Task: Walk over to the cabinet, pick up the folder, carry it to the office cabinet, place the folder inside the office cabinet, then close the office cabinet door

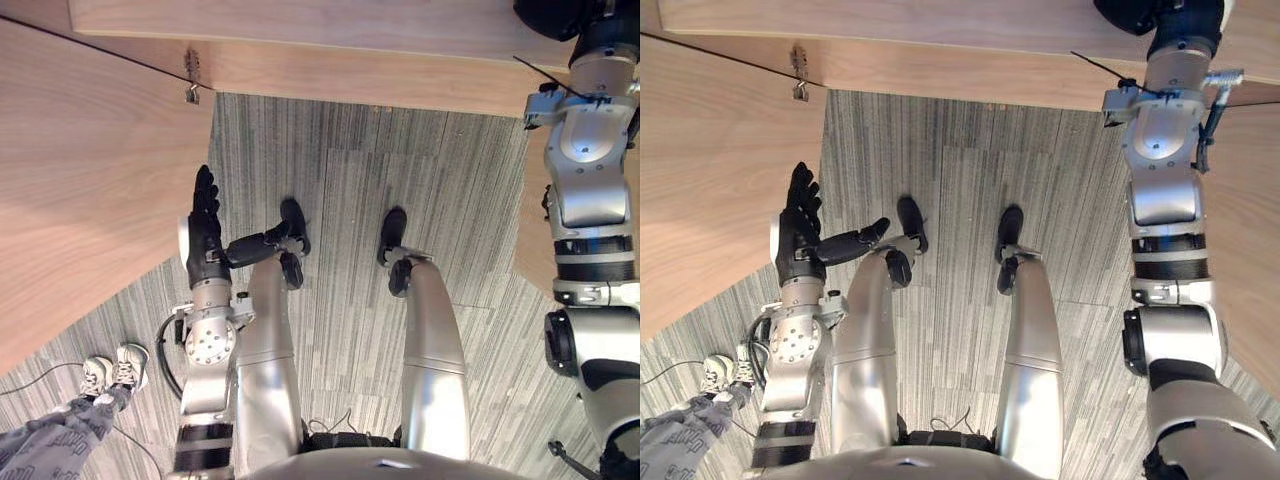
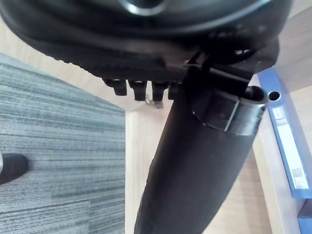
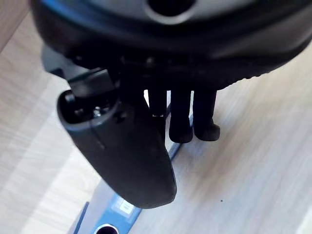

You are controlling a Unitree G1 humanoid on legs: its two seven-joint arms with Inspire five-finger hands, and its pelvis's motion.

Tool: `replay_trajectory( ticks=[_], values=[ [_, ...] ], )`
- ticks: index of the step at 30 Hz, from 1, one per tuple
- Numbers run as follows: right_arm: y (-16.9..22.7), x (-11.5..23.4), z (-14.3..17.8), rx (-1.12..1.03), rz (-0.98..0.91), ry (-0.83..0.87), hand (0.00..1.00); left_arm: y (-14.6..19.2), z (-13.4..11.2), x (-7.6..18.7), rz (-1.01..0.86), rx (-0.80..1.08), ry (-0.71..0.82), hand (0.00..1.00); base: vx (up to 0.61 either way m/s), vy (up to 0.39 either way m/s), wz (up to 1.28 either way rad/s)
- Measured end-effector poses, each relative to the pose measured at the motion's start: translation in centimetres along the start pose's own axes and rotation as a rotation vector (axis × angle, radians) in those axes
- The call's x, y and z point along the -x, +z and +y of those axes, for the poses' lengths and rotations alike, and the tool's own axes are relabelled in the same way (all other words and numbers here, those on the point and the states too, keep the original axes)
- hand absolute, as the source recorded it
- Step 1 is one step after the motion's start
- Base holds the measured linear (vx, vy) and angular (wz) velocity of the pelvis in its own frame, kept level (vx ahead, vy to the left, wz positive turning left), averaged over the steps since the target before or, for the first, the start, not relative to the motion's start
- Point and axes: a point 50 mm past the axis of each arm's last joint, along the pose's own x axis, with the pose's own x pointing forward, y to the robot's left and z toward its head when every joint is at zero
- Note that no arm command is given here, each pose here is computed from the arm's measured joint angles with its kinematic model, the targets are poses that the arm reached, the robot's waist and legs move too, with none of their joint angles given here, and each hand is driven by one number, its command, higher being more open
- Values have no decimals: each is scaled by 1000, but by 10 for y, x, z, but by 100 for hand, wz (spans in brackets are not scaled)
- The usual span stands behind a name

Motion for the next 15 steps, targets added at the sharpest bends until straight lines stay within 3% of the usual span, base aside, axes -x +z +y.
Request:
replay_trajectory(
  ticks=[3,9,15],
  values=[
    [-5,31,11,-62,34,20,0,-7,-9,-12,48,-12,-13,100,-48,24,-10],
    [-30,106,21,-149,201,61,0,-27,-10,-9,142,-35,-23,100,-9,29,-13],
    [-40,186,61,-296,381,327,0,-61,-13,4,288,-109,-65,100,71,14,-13]
  ],
)
